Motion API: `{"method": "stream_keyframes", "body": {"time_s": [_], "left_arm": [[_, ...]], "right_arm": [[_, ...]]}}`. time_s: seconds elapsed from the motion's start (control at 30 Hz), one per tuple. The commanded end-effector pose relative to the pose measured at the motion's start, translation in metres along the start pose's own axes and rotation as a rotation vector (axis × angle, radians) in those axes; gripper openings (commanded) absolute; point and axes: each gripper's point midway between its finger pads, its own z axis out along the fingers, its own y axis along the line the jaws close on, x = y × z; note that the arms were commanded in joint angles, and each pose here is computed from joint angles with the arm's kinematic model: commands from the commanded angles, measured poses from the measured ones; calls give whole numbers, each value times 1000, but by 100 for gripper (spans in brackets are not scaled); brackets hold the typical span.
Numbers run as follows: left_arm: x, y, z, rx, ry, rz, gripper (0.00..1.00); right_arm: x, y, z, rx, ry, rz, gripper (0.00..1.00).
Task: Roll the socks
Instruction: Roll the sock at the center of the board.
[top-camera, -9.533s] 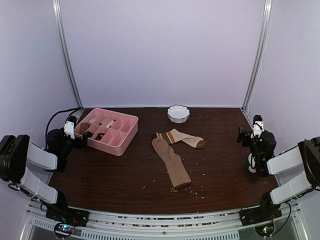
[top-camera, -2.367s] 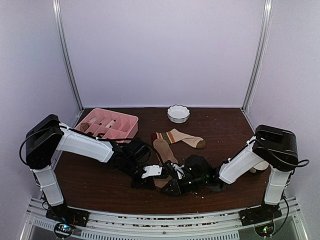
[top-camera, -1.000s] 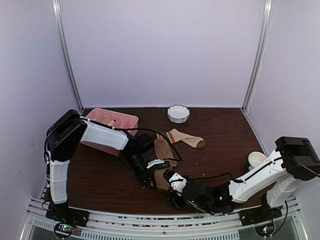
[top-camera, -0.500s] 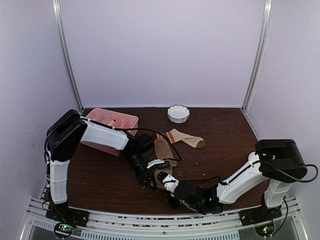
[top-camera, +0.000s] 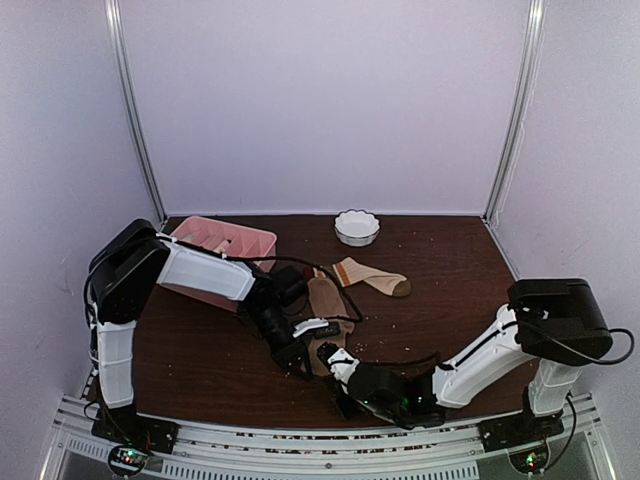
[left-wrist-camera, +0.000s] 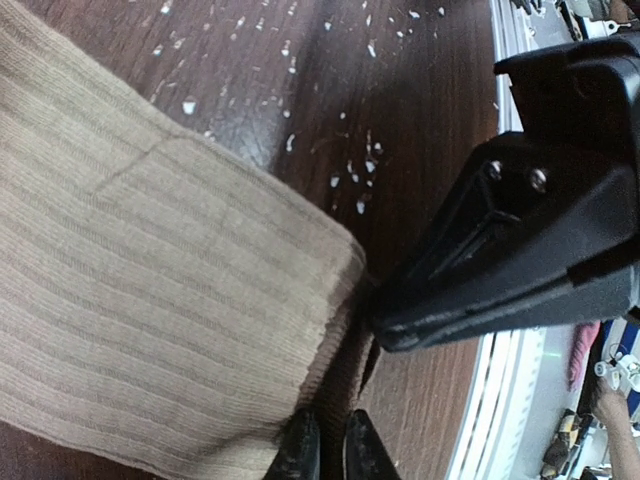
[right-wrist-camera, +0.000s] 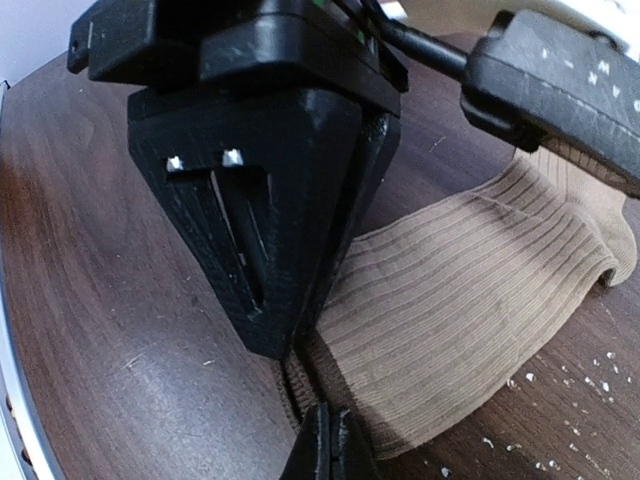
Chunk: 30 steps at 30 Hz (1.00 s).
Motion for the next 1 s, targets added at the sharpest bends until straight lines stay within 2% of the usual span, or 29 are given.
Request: {"method": "stream_keyframes", "body": {"time_s": [0.0, 0.07, 0.1, 0.17, 0.37, 0.6, 0.73, 0.8, 0.97], "left_arm": [[4, 14, -1, -84, 8, 46, 12], [9, 18, 2, -91, 27, 36, 11], [10, 20, 3, -92, 35, 30, 10], [13, 23, 5, -101, 49, 16, 6], [16, 20, 11, -51, 63, -38, 0], [18, 18, 13, -7, 71, -80, 0], [21, 23, 15, -11, 85, -115, 0], [22, 25, 16, -12, 91, -121, 0], [22, 24, 15, 4, 88, -128, 0]], "right_arm": [[22, -18, 2, 53, 52, 56, 2], [18, -17, 1, 38, 32, 76, 39], [15, -17, 0, 28, 23, 83, 47], [6, -14, -3, 0, -15, 99, 52], [-24, -20, -25, -34, -155, 138, 53], [-19, -8, -31, -106, -128, -14, 56], [-10, 8, -31, -180, -94, -211, 57], [-7, 4, -29, -161, -95, -256, 58], [-11, 0, -17, -148, -82, -281, 50]]}}
